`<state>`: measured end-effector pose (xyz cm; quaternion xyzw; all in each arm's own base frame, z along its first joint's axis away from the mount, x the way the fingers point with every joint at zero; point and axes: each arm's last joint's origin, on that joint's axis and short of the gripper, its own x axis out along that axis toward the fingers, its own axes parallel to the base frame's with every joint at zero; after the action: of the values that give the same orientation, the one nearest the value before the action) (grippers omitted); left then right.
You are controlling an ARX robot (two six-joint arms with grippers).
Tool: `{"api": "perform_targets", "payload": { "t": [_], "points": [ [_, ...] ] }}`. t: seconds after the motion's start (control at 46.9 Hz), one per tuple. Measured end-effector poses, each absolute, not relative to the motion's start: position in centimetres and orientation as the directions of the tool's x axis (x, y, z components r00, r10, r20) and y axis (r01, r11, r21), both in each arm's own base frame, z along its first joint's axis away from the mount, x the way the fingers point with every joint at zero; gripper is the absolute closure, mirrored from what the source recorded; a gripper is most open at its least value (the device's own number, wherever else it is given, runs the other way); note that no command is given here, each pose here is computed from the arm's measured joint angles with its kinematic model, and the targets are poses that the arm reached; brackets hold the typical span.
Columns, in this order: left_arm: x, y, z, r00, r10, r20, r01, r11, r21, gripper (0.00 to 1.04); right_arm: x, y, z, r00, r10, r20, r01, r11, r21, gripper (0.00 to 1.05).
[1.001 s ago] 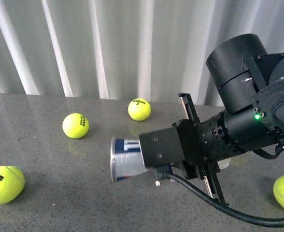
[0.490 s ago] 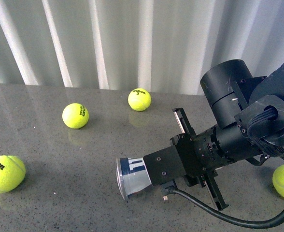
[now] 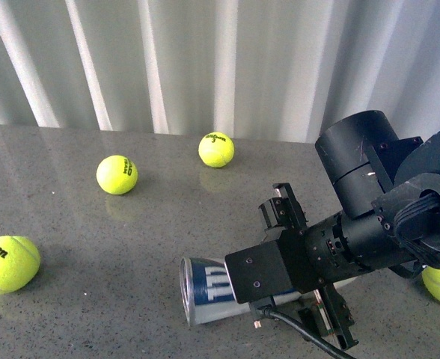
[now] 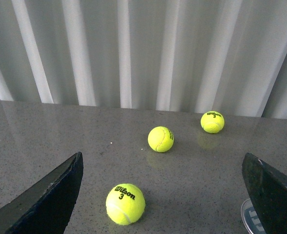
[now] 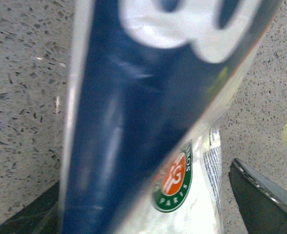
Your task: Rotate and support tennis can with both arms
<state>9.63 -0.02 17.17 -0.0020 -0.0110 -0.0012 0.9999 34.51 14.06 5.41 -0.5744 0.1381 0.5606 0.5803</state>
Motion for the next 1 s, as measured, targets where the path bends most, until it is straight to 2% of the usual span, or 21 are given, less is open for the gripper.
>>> {"api": "perform_targets", "payload": {
  "t": [0.107,0.426,0.533,0.682,0.767,0.895,0.916,1.001],
  "points": [
    [9.6,0.0,17.2,1.0,-0.002,0.022,0.002,1.0,-0.004,0.07,34.2,13.9,6.0,0.33,0.511,-0.794,-0.82,-0.261,-0.508,0.05],
    [9.6,0.0,17.2,1.0,-0.002,0.022,0.002,1.0,-0.004,0.07,33.1,13.2,9.4,0.345,0.563,-0.751,-0.852,-0.148,-0.502,0.07],
    [9.6,0.0,17.2,1.0,-0.002,0.022,0.002,1.0,-0.004,0.07,32.6,13.2,11.8,0.359,0.612,-0.705,-0.87,-0.055,-0.491,0.07],
    [9.6,0.0,17.2,1.0,-0.002,0.022,0.002,1.0,-0.004,0.07,32.3,12.9,15.6,0.438,0.679,-0.589,-0.869,0.152,-0.47,0.07],
    [9.6,0.0,17.2,1.0,-0.002,0.022,0.002,1.0,-0.004,0.07,32.0,12.3,17.9,0.53,0.69,-0.493,-0.836,0.327,-0.441,0.07],
    [9.6,0.0,17.2,1.0,-0.002,0.022,0.002,1.0,-0.004,0.07,31.2,10.6,20.5,0.689,0.61,-0.391,-0.723,0.613,-0.318,0.07],
    [9.6,0.0,17.2,1.0,-0.002,0.022,0.002,1.0,-0.004,0.07,31.2,10.4,20.7,0.702,0.598,-0.386,-0.71,0.63,-0.314,0.07],
    [9.6,0.0,17.2,1.0,-0.002,0.022,0.002,1.0,-0.004,0.07,30.3,8.9,21.5,0.792,0.483,-0.372,-0.567,0.809,-0.156,0.07]
  ]
}}
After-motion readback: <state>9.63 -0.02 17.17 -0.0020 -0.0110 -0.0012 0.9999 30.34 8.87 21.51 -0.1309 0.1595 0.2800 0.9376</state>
